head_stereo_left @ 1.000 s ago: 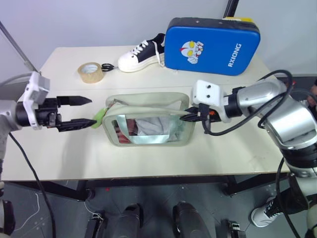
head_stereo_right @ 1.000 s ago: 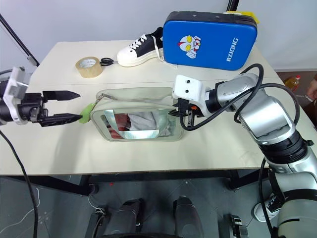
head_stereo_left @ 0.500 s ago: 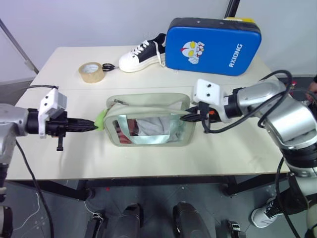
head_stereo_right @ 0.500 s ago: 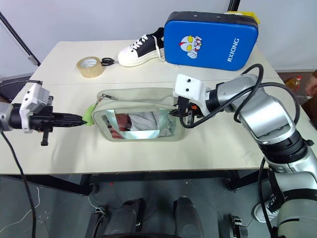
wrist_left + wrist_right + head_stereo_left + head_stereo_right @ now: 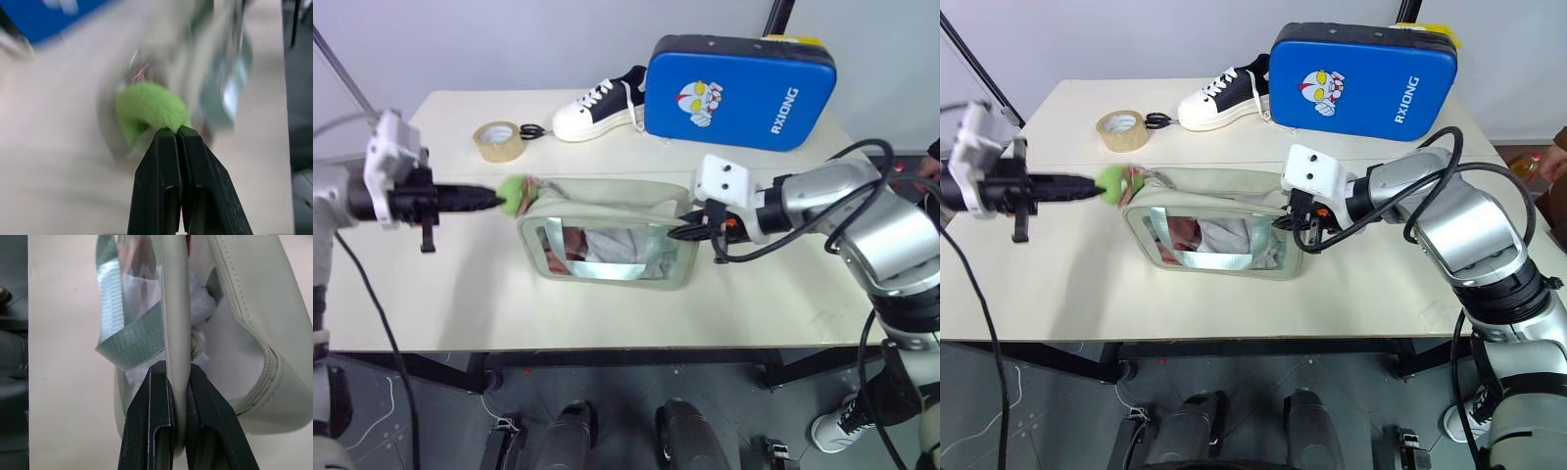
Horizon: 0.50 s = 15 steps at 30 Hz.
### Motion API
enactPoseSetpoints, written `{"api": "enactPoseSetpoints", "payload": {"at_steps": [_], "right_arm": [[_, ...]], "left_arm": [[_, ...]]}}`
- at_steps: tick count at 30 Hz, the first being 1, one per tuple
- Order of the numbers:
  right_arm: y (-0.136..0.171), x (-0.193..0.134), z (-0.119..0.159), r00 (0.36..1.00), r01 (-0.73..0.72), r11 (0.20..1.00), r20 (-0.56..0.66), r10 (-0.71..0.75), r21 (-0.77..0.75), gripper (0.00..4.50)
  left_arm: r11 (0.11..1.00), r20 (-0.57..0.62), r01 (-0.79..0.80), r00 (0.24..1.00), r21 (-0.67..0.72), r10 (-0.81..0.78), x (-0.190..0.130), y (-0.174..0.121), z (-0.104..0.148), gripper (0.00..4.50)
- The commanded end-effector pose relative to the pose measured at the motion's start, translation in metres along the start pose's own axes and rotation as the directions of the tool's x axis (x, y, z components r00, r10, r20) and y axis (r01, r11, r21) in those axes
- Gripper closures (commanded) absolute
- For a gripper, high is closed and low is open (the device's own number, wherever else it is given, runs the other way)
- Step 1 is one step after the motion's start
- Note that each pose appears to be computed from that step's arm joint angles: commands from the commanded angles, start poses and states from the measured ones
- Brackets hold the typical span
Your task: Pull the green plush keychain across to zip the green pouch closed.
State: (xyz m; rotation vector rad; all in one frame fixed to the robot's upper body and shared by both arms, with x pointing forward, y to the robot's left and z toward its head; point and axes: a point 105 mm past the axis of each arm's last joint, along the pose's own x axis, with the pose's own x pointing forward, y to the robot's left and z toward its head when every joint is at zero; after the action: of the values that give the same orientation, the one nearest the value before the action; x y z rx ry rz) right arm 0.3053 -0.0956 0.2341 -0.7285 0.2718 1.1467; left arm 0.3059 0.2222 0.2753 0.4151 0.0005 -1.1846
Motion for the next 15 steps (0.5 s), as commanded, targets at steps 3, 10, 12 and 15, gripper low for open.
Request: {"api": "enactPoseSetpoints", "payload": {"at_steps": [3, 10, 12, 15], "right_arm": [[-0.001, -0.008, 0.013, 0.999, 0.034, 0.999, 0.04, -0.033, -0.041, 4.5], [-0.001, -0.009, 0.012, 0.998, 0.043, 0.998, 0.038, -0.042, -0.034, 4.5], [-0.001, -0.009, 0.011, 0.998, 0.049, 0.998, 0.037, -0.048, -0.03, 4.5], [-0.001, -0.01, 0.01, 0.998, 0.059, 0.998, 0.035, -0.058, -0.022, 4.5]], "left_arm": [[0.993, 0.077, 0.116, 0.99, 0.024, -0.118, 0.027, -0.015, 0.013, 4.48], [0.985, 0.067, 0.172, 0.983, 0.014, -0.173, 0.055, -0.017, 0.007, 4.48], [0.986, 0.06, 0.169, 0.984, 0.006, -0.169, 0.058, -0.015, 0.007, 4.22], [0.988, 0.074, 0.149, 0.986, -0.035, -0.147, 0.055, -0.009, 0.011, 3.09]]}}
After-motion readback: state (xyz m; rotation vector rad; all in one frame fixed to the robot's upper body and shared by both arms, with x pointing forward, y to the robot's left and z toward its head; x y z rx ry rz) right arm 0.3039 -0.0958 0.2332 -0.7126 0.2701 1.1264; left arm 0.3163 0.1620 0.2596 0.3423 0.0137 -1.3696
